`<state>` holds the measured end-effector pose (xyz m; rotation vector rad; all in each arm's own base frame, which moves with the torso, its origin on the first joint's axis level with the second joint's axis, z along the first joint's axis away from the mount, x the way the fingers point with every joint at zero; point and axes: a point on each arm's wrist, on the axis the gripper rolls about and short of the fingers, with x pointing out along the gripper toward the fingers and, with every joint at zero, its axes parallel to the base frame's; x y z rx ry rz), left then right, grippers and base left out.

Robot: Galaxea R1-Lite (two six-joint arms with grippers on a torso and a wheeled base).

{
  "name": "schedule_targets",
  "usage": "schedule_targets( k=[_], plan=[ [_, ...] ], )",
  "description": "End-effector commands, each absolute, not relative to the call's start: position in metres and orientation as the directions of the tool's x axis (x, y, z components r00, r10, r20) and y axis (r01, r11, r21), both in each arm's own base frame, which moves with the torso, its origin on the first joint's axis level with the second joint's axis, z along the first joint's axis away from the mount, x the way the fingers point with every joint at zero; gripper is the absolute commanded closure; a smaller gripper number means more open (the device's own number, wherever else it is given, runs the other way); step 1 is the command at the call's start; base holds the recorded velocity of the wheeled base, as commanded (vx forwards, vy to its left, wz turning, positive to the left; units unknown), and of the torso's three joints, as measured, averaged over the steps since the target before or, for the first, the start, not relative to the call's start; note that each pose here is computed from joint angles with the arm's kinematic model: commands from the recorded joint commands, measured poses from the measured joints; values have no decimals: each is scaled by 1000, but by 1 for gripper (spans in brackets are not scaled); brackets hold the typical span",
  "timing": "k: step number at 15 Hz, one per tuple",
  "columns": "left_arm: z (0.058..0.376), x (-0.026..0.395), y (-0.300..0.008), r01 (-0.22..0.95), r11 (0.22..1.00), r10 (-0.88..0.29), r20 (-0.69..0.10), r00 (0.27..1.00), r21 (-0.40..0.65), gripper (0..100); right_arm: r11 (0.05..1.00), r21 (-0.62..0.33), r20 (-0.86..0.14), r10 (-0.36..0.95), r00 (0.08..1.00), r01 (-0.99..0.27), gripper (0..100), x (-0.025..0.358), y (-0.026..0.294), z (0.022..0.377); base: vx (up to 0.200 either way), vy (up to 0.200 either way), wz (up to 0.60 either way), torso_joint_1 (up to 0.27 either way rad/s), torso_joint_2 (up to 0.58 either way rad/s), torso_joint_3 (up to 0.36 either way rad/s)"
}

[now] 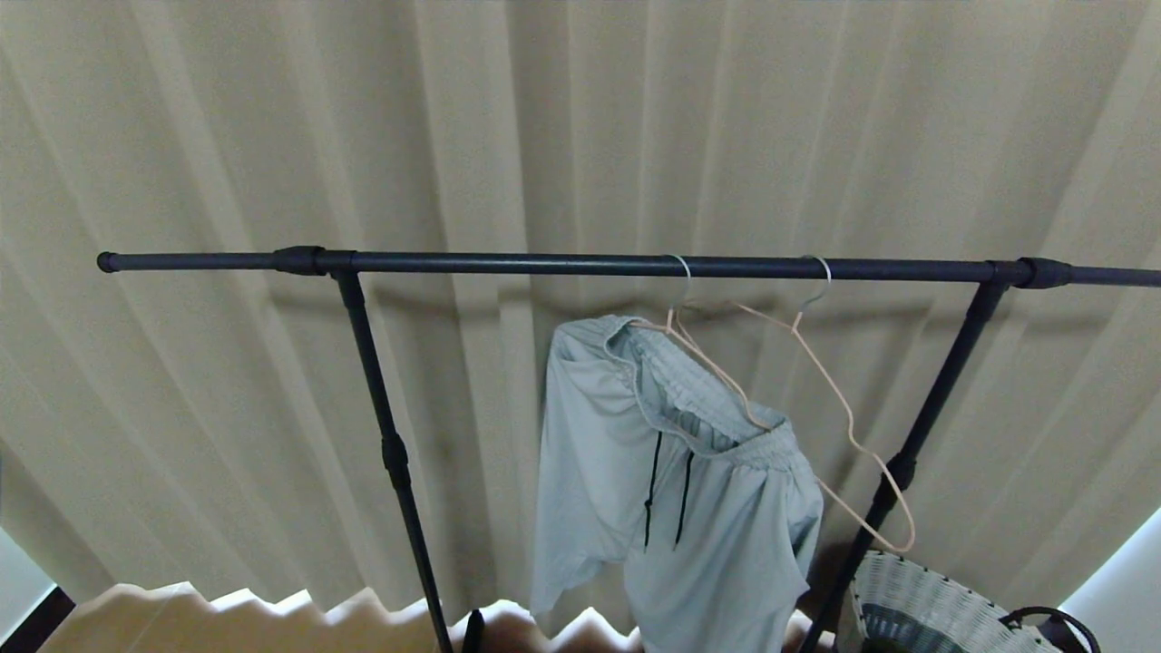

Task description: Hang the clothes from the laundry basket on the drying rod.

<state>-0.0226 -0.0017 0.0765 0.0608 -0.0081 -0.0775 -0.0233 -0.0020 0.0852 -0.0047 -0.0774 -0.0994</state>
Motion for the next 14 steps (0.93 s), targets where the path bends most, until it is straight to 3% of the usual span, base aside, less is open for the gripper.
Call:
schedule_targets(
  k=[1,5,14],
  plan=[
    [76,-23,-2,78,995,-78,8,997,63,0,995,15,79,-96,992,96,0,-23,-2,84,0,0,0,0,0,0],
    [76,-23,-2,79,995,-80,8,997,68,0,995,18,81,-98,992,97,0,-23,-2,84,0,0,0,0,0,0],
    [76,-23,-2,77,995,-78,8,997,68,0,996,15,81,-92,992,91,0,-23,-2,84,-200,0,0,3,2,3]
  ],
)
